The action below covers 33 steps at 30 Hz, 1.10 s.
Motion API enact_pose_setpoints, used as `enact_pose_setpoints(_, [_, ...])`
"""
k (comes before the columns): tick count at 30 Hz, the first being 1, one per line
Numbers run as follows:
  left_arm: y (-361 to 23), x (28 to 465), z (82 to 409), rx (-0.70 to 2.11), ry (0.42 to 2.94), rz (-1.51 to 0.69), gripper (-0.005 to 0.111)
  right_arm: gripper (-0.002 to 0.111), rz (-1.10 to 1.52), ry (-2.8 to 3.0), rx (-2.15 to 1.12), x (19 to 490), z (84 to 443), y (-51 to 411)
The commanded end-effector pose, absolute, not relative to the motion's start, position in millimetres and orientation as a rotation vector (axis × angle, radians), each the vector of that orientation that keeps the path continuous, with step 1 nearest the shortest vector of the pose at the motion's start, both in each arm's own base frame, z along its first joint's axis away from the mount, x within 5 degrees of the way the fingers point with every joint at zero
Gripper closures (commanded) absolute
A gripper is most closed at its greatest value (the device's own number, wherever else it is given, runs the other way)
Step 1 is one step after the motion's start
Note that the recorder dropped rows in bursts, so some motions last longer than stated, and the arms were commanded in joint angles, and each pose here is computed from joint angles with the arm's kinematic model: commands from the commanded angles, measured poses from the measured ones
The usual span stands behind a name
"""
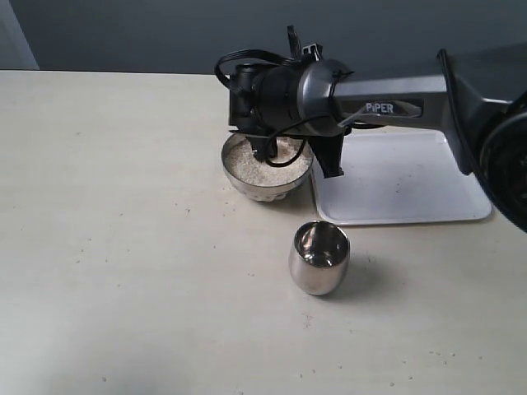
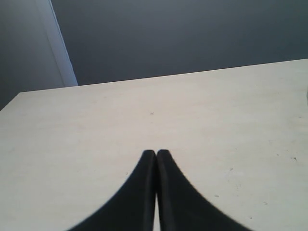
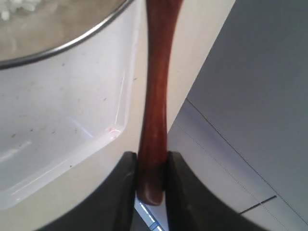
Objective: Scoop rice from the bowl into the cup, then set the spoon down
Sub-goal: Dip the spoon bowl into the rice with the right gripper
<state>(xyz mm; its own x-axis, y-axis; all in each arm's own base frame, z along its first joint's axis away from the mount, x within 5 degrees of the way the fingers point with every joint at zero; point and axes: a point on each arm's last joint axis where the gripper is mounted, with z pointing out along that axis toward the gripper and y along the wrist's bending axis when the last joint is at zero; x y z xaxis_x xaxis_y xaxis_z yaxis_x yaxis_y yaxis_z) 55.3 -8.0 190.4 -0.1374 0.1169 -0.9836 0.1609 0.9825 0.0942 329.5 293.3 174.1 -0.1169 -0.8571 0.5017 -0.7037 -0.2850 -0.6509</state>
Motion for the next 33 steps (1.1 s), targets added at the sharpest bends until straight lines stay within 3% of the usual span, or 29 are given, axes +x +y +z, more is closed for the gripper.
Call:
enact_pose_setpoints(1, [-8,55,192,0.210,1.703,-0.043,0.106,0.108,-1.339,1.739,-2.033,329,175,295])
enact_pose_setpoints(15, [-8,55,192,0.210,1.703,-0.043,0.106,0.108,-1.386,1.680,-2.202,324,144,301])
enact_pose_setpoints(19, [-8,55,192,0.210,1.703,-0.043,0.106,0.108,-1.267,1.712,-2.316,313,137,305])
enact_pose_setpoints(29, [-8,55,192,0.210,1.703,-0.043,0.106,0.108,-1.287,1.721,-2.268,314,154,305])
enact_pose_setpoints(33, [-8,55,192,0.210,1.703,-0.043,0.106,0.109,-1.148,1.800,-2.242,314,164,314])
